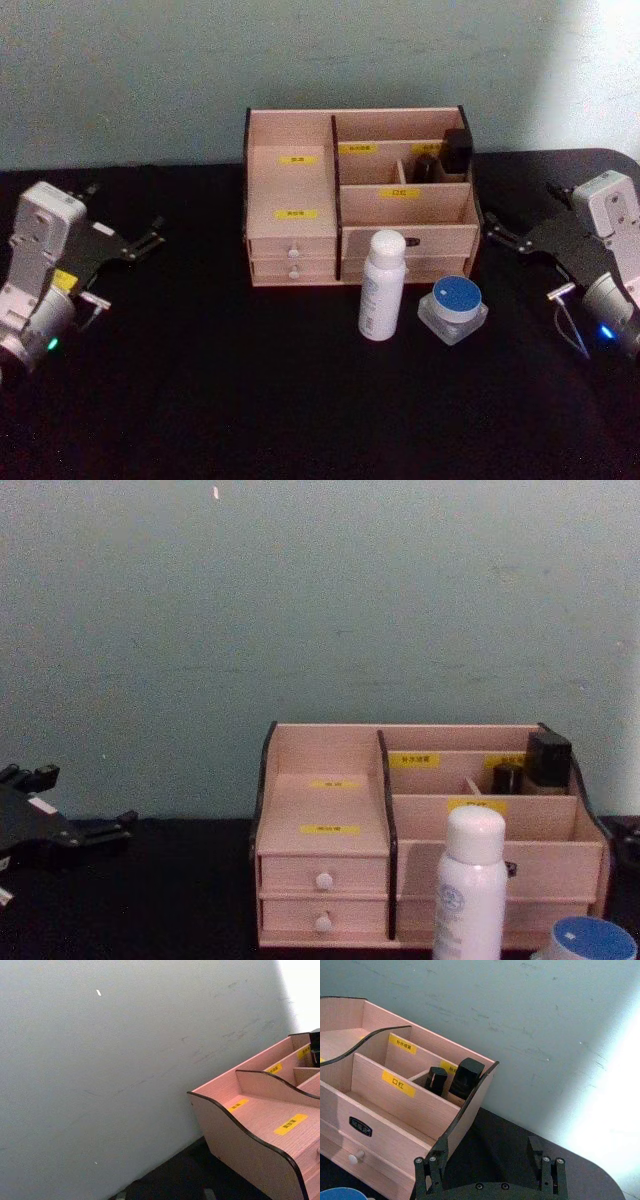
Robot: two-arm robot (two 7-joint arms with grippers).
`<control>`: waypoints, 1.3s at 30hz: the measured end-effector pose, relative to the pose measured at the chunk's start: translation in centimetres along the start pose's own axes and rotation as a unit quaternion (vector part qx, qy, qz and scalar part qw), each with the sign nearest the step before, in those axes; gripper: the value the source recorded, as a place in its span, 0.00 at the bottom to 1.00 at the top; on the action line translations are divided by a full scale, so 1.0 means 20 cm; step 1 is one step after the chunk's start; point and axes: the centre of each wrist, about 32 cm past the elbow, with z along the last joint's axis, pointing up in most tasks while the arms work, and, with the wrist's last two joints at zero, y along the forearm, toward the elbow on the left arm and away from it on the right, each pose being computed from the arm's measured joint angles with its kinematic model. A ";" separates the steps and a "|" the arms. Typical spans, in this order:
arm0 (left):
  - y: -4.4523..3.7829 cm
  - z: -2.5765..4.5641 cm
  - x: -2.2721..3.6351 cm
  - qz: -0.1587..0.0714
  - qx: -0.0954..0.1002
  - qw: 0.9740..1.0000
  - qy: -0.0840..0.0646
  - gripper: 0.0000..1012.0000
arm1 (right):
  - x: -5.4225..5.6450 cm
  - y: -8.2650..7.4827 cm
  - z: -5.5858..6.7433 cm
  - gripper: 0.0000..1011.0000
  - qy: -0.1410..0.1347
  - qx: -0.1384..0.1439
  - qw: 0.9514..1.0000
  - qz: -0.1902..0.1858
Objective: Pick up the facial cleanser and watermelon frost from the table and place them into the tiered storage box.
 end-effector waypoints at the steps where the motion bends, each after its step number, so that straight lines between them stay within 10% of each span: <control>1: 0.000 0.000 0.000 0.000 0.000 1.000 0.000 0.99 | 0.00 0.00 0.00 0.99 0.000 0.000 1.000 0.000; 25: 0.000 0.000 0.000 0.000 0.000 1.000 0.000 0.99 | 0.01 -0.01 0.01 0.99 0.000 0.006 1.000 -0.002; 39: 0.000 0.000 0.000 0.000 0.000 1.000 0.000 0.99 | 0.10 -0.19 0.16 0.99 0.036 0.045 0.996 0.071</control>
